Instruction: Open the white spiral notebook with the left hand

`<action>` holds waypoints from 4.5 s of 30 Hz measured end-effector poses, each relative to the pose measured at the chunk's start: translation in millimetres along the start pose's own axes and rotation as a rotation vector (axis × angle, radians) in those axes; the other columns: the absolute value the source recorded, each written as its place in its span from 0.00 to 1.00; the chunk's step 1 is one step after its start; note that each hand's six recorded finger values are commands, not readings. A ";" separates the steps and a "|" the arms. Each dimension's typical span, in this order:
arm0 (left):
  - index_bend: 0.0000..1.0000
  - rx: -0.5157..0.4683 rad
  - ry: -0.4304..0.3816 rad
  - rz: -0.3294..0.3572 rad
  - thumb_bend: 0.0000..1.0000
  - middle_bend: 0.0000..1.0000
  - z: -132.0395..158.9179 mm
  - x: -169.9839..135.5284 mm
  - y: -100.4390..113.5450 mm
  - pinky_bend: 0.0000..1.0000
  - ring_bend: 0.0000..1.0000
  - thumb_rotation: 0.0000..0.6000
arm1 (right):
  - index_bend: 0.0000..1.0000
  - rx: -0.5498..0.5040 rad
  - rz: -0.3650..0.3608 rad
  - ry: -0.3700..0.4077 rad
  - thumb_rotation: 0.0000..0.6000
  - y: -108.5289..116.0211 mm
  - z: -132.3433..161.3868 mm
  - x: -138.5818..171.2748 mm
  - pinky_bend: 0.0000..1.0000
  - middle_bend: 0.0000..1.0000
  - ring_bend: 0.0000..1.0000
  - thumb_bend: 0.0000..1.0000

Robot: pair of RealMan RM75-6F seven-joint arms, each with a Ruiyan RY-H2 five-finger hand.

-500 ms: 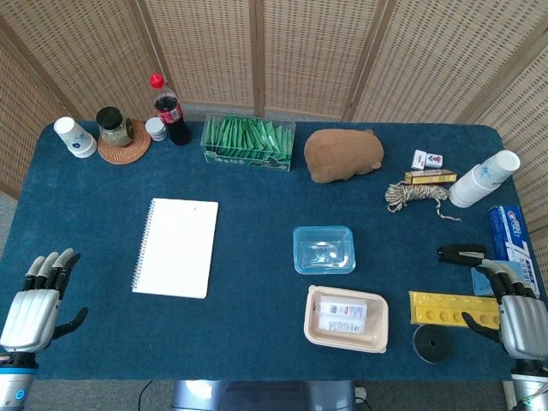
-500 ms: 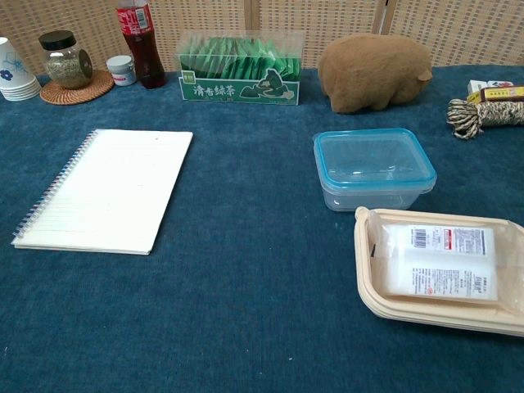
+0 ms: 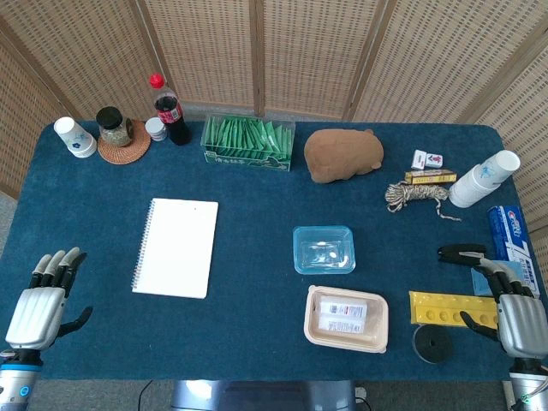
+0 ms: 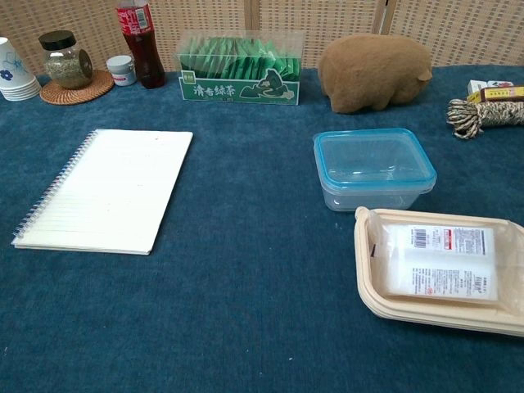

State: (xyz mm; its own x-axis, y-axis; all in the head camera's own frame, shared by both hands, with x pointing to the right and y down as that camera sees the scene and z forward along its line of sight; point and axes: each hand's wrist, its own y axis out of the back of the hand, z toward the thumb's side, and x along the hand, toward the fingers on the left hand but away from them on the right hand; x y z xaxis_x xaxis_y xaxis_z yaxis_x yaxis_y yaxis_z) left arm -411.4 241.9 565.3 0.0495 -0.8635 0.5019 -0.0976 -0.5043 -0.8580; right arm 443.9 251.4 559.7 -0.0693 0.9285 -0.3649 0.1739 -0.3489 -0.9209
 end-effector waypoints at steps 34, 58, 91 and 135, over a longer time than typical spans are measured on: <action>0.00 0.123 -0.355 -0.170 0.24 0.00 125.2 68.4 -71.6 0.00 0.00 1.00 | 0.22 -0.002 -0.013 -0.063 1.00 5.3 -20.0 9.4 0.26 0.21 0.16 0.19; 0.00 0.180 -0.363 -0.222 0.24 0.00 147.0 91.4 -108.3 0.00 0.00 1.00 | 0.22 -0.004 -0.038 -0.093 1.00 13.3 -32.8 19.3 0.26 0.21 0.16 0.18; 0.00 0.189 -0.378 -0.156 0.40 0.01 153.5 100.5 -112.7 0.00 0.00 1.00 | 0.22 -0.023 -0.073 -0.094 1.00 16.6 -38.3 22.4 0.26 0.21 0.16 0.19; 0.50 -0.073 -0.052 0.247 0.46 0.24 88.5 69.5 -48.2 0.18 0.12 1.00 | 0.21 -0.063 -0.122 -0.077 1.00 23.4 -42.1 21.7 0.26 0.21 0.16 0.18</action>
State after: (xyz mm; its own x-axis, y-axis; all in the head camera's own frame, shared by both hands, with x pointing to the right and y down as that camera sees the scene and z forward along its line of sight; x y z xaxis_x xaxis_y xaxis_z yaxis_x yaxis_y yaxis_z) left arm -315.2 205.6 631.8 0.0658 -0.9605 0.2704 -0.1841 -0.2780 -0.9428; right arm 487.8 268.8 536.0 -0.1682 0.9502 -0.2622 0.2210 -0.2229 -0.9495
